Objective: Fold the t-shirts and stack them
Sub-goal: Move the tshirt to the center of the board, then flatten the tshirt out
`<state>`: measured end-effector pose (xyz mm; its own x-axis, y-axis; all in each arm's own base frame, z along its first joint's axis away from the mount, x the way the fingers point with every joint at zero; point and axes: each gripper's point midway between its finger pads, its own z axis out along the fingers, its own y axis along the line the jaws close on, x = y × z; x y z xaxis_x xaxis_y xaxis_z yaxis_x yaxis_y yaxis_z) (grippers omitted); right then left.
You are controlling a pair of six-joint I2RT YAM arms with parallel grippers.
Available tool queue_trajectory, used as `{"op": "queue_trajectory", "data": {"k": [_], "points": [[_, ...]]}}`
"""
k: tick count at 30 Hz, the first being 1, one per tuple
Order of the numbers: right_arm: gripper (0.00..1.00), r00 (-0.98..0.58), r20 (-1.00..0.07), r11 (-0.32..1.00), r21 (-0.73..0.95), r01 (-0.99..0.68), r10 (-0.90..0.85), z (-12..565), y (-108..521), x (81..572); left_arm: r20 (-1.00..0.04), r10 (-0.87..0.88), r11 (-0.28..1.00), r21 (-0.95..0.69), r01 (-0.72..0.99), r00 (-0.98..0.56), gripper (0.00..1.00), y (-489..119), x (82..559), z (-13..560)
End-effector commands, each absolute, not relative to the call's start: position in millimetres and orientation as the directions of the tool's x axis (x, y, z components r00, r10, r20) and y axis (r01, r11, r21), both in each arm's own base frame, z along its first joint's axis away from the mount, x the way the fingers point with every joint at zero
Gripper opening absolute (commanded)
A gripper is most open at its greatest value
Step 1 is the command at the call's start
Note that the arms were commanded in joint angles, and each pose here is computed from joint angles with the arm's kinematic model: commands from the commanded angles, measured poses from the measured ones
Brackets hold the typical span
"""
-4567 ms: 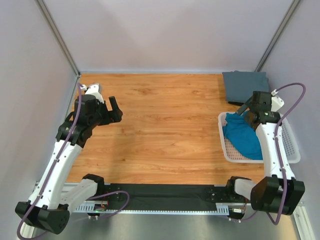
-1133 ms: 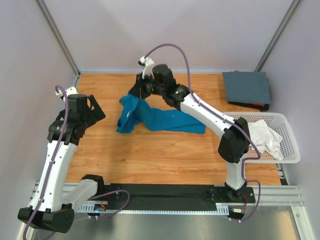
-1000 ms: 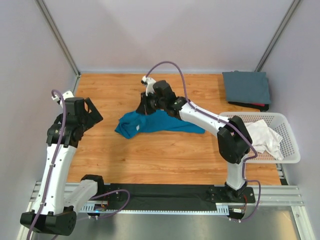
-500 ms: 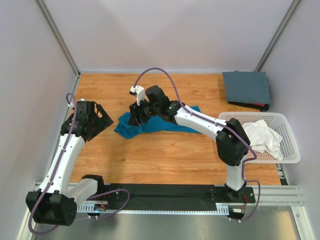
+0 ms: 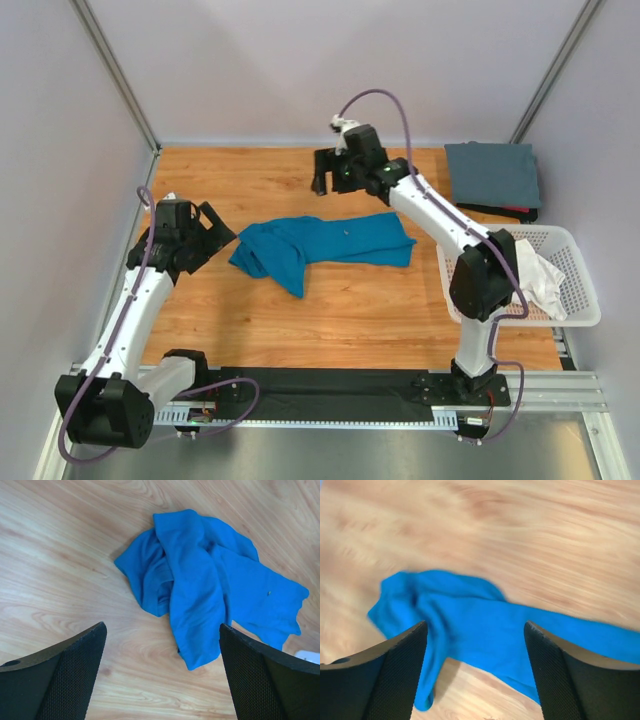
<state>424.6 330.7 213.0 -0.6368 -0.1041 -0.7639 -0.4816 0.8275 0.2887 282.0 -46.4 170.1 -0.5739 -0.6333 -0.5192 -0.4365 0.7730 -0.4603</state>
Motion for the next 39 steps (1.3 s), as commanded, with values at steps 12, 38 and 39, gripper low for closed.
{"op": "queue_trajectory", "data": {"k": [12, 38, 39], "points": [[0.73, -0.749, -0.616, 0.941, 0.337, 0.026, 0.242, 148, 209, 463, -0.438, -0.676, 0.728, -0.523, -0.443, -0.593, 0.94, -71, 359, 122], [0.67, -0.754, -0.576, 0.942, 0.29, 0.172, 0.315, 122, 153, 484, -0.603, -0.602, 0.796, -0.503, -0.336, -0.523, 0.0, -76, 472, 126], [0.67, -0.753, -0.575, 0.94, 0.292, 0.175, 0.319, 123, 153, 484, -0.628, -0.577, 0.815, -0.49, -0.311, -0.522, 0.0, -74, 477, 134]]}}
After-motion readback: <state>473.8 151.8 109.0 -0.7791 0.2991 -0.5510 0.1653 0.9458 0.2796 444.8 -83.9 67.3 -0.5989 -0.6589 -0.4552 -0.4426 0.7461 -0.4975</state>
